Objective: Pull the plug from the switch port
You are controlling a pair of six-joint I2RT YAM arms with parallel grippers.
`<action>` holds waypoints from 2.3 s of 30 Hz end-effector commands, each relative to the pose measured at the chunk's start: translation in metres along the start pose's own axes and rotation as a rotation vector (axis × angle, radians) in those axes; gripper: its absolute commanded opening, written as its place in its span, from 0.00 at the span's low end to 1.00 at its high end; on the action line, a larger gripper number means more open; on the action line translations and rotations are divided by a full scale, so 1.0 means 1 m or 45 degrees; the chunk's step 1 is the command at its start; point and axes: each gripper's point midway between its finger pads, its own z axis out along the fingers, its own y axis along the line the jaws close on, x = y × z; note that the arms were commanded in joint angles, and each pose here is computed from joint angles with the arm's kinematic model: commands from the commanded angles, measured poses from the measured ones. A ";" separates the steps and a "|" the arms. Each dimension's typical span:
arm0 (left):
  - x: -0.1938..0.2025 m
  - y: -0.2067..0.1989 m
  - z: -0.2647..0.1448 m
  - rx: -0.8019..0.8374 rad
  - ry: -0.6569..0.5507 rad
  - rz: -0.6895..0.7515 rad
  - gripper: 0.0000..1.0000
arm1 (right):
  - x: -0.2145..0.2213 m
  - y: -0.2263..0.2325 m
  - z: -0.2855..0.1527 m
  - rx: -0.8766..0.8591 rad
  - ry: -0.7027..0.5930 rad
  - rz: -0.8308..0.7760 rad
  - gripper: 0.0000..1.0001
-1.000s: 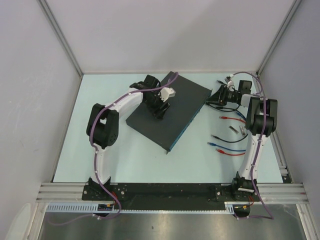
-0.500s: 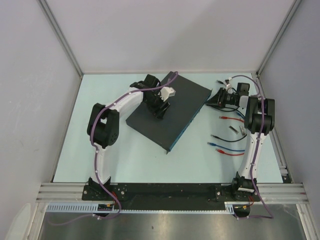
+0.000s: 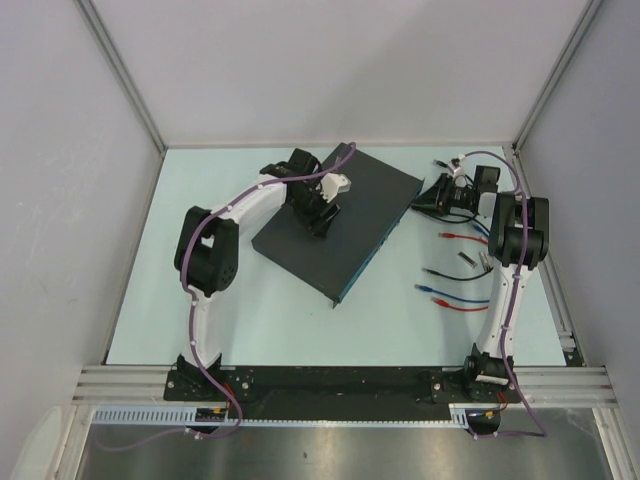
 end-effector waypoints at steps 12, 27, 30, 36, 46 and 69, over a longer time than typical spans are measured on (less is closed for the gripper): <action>0.017 -0.004 0.016 0.022 0.088 -0.028 0.73 | 0.001 0.002 0.009 -0.023 -0.001 -0.020 0.39; 0.019 -0.005 0.017 0.024 0.094 -0.026 0.73 | 0.000 0.012 -0.009 -0.173 -0.002 -0.031 0.42; 0.018 -0.006 0.017 0.026 0.090 -0.018 0.73 | 0.002 0.013 -0.007 -0.179 0.006 -0.028 0.42; 0.018 -0.006 0.017 0.021 0.093 -0.018 0.73 | 0.004 0.010 -0.004 -0.166 0.007 -0.014 0.40; 0.018 -0.008 0.018 0.021 0.098 -0.008 0.73 | 0.006 0.000 0.006 -0.100 -0.005 0.050 0.35; 0.018 -0.012 0.015 0.021 0.098 0.002 0.73 | 0.006 0.001 -0.003 0.048 0.009 0.042 0.00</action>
